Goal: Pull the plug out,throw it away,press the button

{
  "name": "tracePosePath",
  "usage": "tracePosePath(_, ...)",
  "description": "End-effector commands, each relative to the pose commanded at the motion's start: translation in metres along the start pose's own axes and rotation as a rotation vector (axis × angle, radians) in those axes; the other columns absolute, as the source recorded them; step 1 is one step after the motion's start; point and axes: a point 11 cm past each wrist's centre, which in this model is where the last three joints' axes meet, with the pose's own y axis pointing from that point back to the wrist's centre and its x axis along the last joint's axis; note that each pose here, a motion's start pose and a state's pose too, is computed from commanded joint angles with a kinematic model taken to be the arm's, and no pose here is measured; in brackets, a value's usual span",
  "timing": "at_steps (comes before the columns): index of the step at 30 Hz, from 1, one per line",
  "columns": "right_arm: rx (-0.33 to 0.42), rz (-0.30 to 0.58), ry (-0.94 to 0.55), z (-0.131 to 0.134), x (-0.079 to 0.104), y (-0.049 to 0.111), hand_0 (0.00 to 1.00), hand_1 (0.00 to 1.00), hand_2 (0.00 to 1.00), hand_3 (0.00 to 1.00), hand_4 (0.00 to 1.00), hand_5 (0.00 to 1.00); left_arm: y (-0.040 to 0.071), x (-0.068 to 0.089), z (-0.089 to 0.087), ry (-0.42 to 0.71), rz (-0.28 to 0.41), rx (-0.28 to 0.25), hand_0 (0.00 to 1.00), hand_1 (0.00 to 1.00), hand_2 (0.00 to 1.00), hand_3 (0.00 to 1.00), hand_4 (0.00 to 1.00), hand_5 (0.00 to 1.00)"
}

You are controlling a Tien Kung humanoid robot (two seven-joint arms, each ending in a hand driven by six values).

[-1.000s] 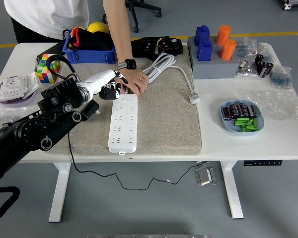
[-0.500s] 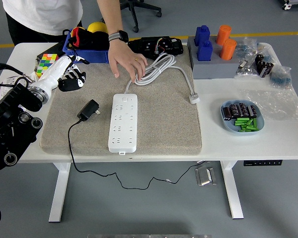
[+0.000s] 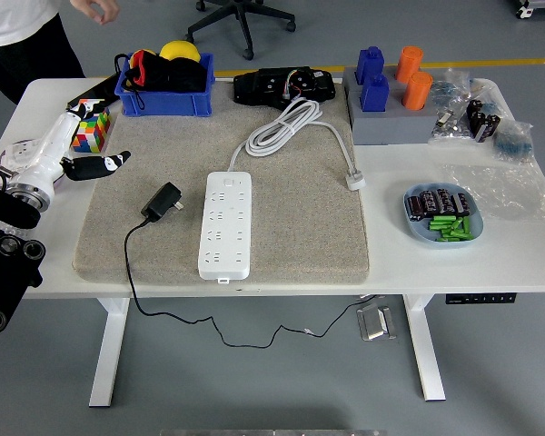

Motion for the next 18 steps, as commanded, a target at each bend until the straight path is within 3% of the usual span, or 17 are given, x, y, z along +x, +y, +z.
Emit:
tracePosePath(7, 0.001, 0.001, 0.005, -0.001, 0.001, 0.000, 0.767, 0.729, 0.724, 0.713, 0.883, 0.658, 0.006, 0.009, -0.002, 0.021, 0.039, -0.003, 0.896, 0.889, 0.859, 0.879, 0.776, 0.082)
tracePosePath(18, 0.017, 0.004, 0.016, -0.011, 0.002, 0.001, 0.767, 0.729, 0.724, 0.713, 0.883, 0.658, 0.006, 0.013, 0.008, 0.012, 0.046, -0.039, 0.892, 0.882, 0.850, 0.874, 0.750, 0.057)
